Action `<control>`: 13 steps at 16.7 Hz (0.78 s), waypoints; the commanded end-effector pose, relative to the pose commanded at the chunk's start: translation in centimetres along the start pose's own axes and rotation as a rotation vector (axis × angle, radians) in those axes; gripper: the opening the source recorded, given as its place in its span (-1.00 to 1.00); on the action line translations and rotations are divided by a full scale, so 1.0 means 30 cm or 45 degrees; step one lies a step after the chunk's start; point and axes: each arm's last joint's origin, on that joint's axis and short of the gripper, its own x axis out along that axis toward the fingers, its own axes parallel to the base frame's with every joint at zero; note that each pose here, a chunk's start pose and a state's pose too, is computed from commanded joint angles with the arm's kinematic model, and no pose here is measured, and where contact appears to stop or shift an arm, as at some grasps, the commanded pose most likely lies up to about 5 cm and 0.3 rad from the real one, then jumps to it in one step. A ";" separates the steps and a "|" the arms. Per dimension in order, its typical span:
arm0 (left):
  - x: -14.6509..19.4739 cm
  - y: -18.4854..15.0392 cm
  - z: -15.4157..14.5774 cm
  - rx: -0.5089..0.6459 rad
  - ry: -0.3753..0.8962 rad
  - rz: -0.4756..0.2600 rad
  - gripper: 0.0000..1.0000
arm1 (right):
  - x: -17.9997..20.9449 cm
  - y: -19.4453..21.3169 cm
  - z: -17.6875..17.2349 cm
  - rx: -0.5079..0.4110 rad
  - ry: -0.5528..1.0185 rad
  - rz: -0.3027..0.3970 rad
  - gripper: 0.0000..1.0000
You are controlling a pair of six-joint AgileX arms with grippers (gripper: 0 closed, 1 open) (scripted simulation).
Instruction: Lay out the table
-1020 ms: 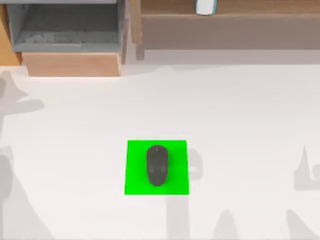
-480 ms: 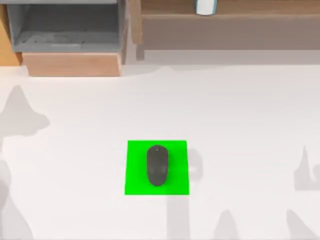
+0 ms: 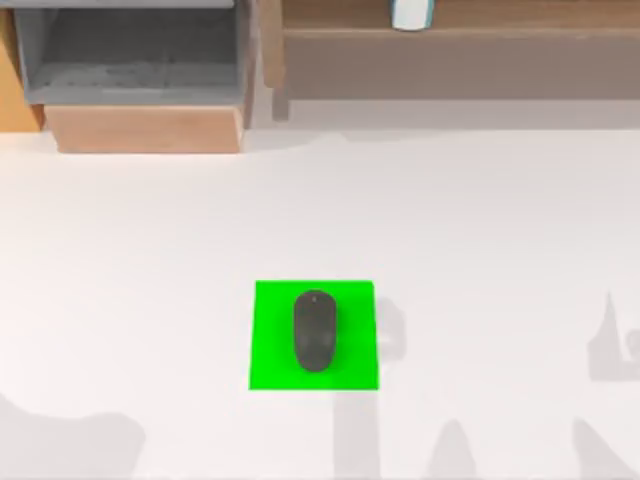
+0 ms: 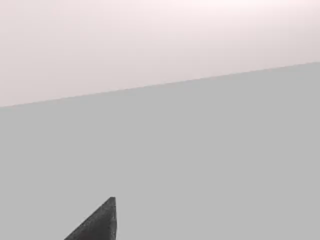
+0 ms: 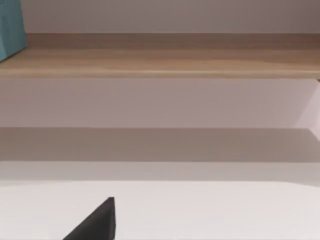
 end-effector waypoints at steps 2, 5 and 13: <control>-0.029 0.301 -0.271 0.522 0.133 0.129 1.00 | 0.000 0.000 0.000 0.000 0.000 0.000 1.00; -0.102 0.893 -0.395 1.330 0.271 0.337 1.00 | 0.000 0.000 0.000 0.000 0.000 0.000 1.00; -0.325 1.909 0.669 3.063 0.366 1.142 1.00 | 0.000 0.000 0.000 0.000 0.000 0.000 1.00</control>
